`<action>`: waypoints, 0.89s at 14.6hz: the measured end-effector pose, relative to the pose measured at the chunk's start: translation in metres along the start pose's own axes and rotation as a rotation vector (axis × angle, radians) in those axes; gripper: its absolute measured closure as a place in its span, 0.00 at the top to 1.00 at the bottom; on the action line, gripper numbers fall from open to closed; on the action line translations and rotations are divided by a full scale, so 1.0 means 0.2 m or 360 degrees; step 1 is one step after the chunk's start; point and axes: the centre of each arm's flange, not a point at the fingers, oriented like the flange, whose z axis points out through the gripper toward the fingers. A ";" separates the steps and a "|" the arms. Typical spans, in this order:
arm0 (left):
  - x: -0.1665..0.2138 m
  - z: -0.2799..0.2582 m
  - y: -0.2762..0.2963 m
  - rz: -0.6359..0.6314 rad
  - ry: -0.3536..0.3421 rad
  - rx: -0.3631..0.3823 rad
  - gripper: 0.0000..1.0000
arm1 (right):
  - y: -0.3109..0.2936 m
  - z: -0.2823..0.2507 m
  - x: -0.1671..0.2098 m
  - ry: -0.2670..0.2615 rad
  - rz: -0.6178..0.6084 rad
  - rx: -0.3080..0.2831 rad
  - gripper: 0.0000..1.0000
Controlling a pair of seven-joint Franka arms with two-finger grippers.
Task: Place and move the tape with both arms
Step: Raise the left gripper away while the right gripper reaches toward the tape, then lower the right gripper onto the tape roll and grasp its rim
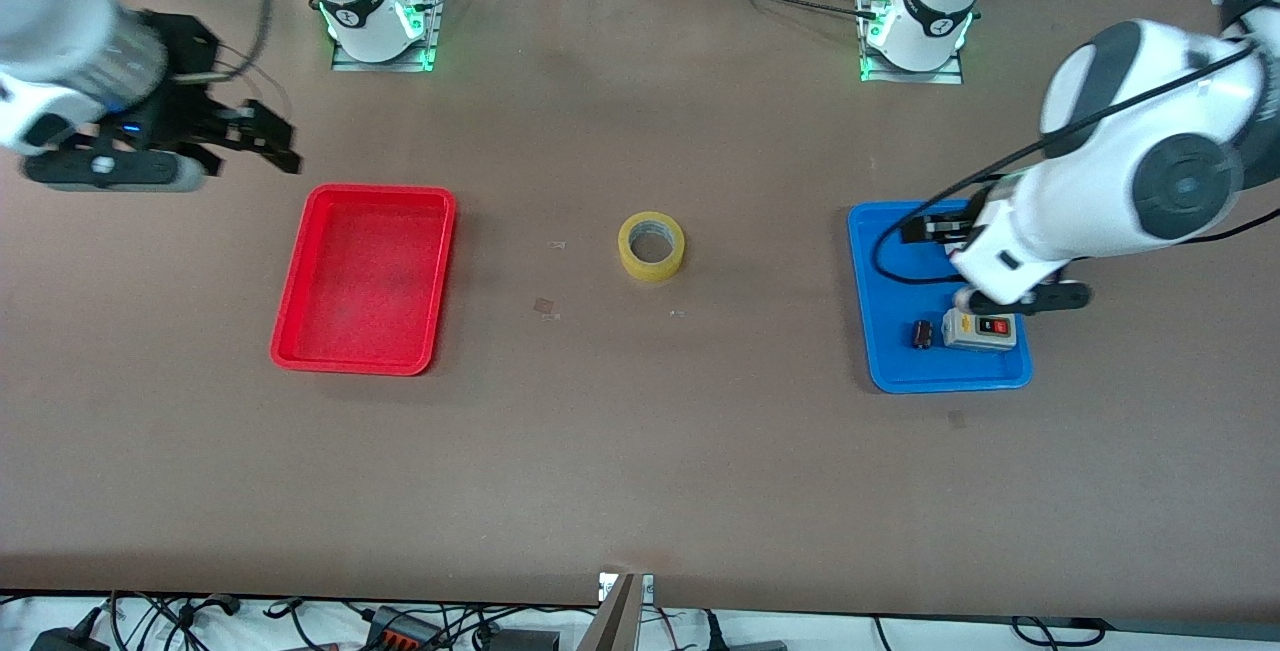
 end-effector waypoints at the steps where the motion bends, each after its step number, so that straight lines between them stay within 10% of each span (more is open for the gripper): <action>1: 0.00 -0.05 -0.07 -0.0022 0.0023 -0.0008 1.00 | -0.12 0.04 0.01 0.0011 -0.0035 0.0001 0.99; 13: -0.16 -0.54 -0.73 0.0052 0.0197 -0.0113 1.00 | -1.43 1.03 0.00 0.0101 -0.0023 0.0083 0.99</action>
